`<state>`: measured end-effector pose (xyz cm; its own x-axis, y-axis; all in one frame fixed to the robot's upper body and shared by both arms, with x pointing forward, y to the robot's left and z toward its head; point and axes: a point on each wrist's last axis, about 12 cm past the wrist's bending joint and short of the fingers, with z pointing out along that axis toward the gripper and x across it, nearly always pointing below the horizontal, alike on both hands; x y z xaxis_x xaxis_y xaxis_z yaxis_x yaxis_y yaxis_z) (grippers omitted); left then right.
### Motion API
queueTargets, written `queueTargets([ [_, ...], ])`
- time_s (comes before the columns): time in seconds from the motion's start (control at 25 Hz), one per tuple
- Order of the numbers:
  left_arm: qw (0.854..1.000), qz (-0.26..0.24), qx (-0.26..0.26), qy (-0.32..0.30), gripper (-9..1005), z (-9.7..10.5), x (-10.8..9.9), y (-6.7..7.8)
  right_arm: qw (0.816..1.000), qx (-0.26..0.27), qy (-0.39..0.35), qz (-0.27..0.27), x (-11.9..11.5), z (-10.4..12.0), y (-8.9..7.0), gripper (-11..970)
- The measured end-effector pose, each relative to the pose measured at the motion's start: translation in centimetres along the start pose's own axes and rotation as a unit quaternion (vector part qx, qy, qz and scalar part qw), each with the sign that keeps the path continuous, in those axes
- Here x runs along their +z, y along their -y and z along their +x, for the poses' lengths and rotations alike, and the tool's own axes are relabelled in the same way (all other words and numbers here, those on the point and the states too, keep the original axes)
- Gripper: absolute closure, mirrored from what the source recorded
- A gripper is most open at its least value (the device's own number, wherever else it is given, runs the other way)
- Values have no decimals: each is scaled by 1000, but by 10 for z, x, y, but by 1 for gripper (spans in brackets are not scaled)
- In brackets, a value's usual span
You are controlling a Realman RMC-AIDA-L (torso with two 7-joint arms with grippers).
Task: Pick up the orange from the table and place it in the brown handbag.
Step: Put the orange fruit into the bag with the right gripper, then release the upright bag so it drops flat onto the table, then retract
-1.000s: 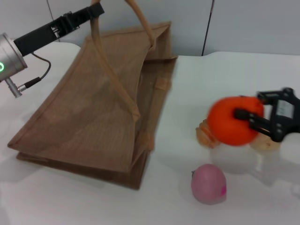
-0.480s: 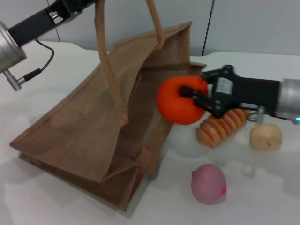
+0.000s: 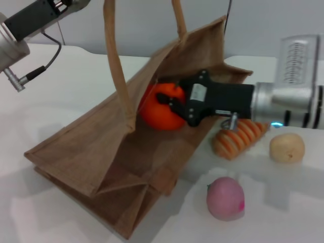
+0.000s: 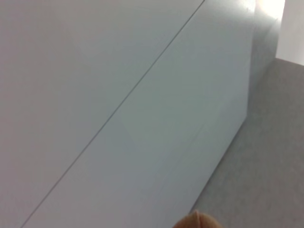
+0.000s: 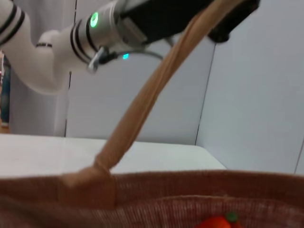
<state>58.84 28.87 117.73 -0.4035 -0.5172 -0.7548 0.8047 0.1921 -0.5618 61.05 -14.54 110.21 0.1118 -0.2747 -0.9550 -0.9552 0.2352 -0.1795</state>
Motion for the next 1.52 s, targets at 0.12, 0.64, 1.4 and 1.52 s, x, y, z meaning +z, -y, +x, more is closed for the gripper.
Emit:
queueTargets([
  [0.12,1000,15,-6,4,870,-1,3,3,1000,-10,-14,5,13,0,-2,861],
  [0.64,999,28,-7,44,870,-5,-9,7,992,-27,-84,85,34,12,4,862],
  [1.4,987,-114,6,111,869,1,-47,-18,980,48,30,191,-24,38,-8,297],
  [1.52,985,-134,12,112,869,4,-49,-22,965,70,66,244,-50,46,-8,229],
])
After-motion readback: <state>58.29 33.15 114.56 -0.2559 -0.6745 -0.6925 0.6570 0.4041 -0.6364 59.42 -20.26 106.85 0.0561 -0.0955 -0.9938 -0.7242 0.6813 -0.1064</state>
